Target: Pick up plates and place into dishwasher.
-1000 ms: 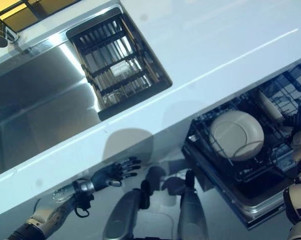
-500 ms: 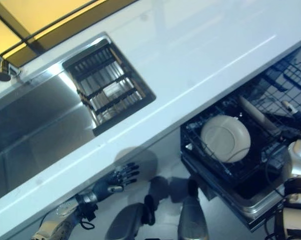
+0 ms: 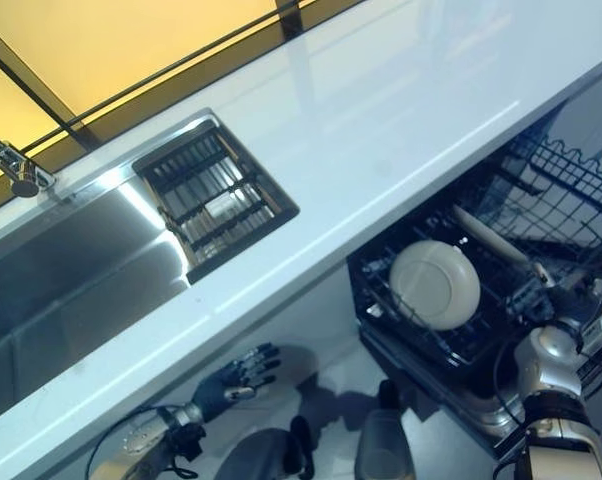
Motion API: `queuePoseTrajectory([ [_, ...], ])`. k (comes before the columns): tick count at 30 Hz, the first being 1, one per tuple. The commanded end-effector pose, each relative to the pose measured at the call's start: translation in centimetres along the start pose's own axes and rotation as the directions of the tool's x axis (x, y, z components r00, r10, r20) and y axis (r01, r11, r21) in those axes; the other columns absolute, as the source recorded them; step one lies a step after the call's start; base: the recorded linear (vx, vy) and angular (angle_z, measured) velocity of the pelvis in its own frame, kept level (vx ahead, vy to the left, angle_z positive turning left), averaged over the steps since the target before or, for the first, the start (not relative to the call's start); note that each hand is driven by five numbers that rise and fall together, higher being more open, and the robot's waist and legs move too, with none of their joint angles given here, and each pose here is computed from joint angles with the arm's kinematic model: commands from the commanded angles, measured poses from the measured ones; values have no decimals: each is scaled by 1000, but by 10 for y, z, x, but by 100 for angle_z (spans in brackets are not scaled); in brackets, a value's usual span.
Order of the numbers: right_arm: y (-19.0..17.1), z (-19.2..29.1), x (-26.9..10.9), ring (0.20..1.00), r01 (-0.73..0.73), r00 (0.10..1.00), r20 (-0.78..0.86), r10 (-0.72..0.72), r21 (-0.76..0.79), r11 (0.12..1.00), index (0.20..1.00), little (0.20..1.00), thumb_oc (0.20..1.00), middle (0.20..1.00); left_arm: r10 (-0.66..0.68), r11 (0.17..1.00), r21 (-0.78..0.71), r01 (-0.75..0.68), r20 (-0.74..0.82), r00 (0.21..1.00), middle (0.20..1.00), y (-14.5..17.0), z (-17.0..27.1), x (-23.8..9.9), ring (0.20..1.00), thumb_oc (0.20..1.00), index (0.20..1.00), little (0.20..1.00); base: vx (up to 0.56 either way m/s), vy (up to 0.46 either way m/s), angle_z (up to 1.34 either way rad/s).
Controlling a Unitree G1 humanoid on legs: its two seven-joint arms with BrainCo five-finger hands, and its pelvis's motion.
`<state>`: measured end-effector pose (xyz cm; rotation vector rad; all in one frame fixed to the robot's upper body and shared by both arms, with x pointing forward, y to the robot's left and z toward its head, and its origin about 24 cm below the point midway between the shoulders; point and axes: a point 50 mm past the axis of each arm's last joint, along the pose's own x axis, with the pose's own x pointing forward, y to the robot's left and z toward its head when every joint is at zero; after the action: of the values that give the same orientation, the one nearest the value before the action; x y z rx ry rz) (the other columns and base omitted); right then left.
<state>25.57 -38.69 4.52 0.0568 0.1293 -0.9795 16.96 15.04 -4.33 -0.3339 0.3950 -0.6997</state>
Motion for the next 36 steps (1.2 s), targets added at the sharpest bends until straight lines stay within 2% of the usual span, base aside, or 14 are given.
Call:
queuePoseTrajectory([
  [1, 8, 26, 9, 1000, -2, 997, 75, -3, 63, 998, 1000, 1000, 1000, 1000, -44, 999, -13, 46, 102, 994, 1000, -14, 6, 6, 1000, 1000, 1000, 1000, -29, 57, -9],
  [9, -3, 3, 13, 1000, 100, 994, -61, -94, 104, 990, 1000, 1000, 1000, 1000, -85, 996, -25, 89, 130, 988, 1000, -21, 12, 14, 1000, 1000, 1000, 1000, -21, 27, 0],
  [16, 4, -8, 13, 1000, -25, 988, -141, 64, 259, 966, 1000, 1000, 1000, 1000, -132, 990, -22, 136, 135, 982, 1000, -31, 13, 16, 1000, 1000, 1000, 1000, 19, 22, 4],
  [20, 7, -11, 12, 1000, -52, 982, -155, 104, 305, 951, 1000, 1000, 1000, 1000, -138, 989, -30, 144, 143, 980, 1000, -34, 14, 18, 1000, 1000, 1000, 1000, 9, 35, 5],
  [36, 58, 44, 15, 1000, -261, 965, 29, 260, 91, 961, 1000, 1000, 1000, 1000, -145, 988, -35, 150, 117, 983, 1000, -40, 8, 15, 1000, 1000, 1000, 1000, 2, -3, 5],
])
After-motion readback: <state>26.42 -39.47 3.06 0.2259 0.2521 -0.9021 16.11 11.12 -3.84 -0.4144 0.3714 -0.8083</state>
